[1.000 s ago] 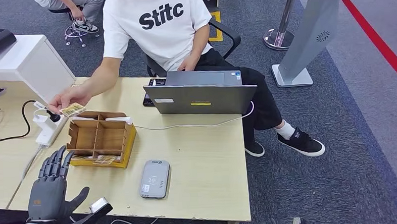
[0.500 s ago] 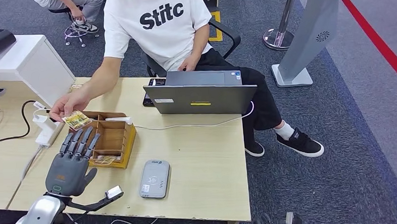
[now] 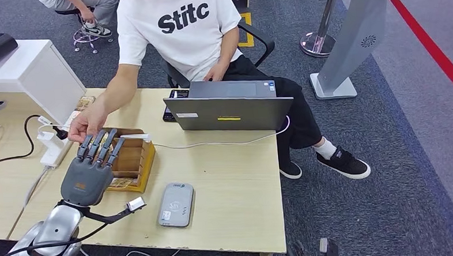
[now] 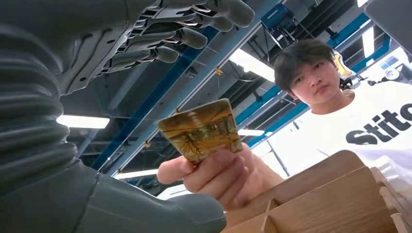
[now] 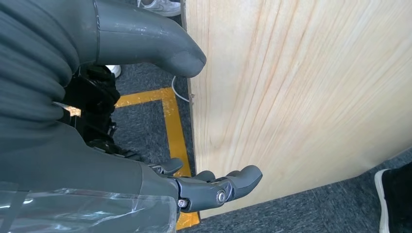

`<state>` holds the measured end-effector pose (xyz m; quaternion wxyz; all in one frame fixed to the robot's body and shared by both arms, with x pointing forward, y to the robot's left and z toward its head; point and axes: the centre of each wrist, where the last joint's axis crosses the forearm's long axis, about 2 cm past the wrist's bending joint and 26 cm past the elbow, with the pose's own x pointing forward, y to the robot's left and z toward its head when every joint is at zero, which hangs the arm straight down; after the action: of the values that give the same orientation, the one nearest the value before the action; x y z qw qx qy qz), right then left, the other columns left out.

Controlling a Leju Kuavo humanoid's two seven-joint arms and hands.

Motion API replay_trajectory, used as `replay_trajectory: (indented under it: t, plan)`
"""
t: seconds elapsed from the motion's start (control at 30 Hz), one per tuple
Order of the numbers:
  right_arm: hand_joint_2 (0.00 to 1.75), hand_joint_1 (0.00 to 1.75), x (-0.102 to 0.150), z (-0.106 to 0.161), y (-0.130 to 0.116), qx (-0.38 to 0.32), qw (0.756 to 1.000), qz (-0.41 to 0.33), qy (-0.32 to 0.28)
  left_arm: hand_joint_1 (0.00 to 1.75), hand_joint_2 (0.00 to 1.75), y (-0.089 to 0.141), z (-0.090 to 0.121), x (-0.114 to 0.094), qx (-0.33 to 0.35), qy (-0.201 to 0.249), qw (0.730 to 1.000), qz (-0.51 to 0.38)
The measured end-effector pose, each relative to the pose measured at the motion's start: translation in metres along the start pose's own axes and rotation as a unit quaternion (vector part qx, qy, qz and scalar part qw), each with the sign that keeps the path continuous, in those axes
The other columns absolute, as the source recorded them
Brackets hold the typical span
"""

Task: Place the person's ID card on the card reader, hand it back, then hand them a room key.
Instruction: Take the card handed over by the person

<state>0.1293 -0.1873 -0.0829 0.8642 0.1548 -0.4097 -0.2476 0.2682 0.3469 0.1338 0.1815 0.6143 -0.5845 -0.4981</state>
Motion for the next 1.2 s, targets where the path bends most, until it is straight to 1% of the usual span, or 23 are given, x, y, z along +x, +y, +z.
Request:
replay_trajectory:
  t: [0.43, 0.47, 0.57, 0.6, 1.2]
  plan:
    - [1.75, 0.00, 0.000, 0.000, 0.001, 0.001, 1.000, 0.002, -0.002, 0.00, 1.75, -0.002, -0.003, 0.004, 0.004, -0.004, 1.000, 0.005]
    - [1.75, 0.00, 0.000, 0.000, 0.001, 0.001, 1.000, 0.003, -0.002, 0.29, 1.75, -0.002, -0.003, 0.005, 0.003, -0.007, 1.000, 0.006]
    - [1.75, 0.00, 0.000, 0.000, 0.001, 0.002, 1.000, 0.003, -0.002, 1.60, 1.75, -0.003, -0.004, 0.008, 0.002, -0.014, 1.000, 0.011]
    - [1.75, 0.00, 0.000, 0.000, 0.001, 0.002, 1.000, 0.003, -0.002, 1.75, 1.75, -0.003, -0.004, 0.009, 0.002, -0.015, 1.000, 0.013]
    - [1.75, 0.00, -0.001, 0.000, 0.003, 0.002, 1.000, 0.011, -0.005, 1.75, 1.75, -0.003, -0.005, 0.019, 0.008, -0.028, 0.999, 0.031]
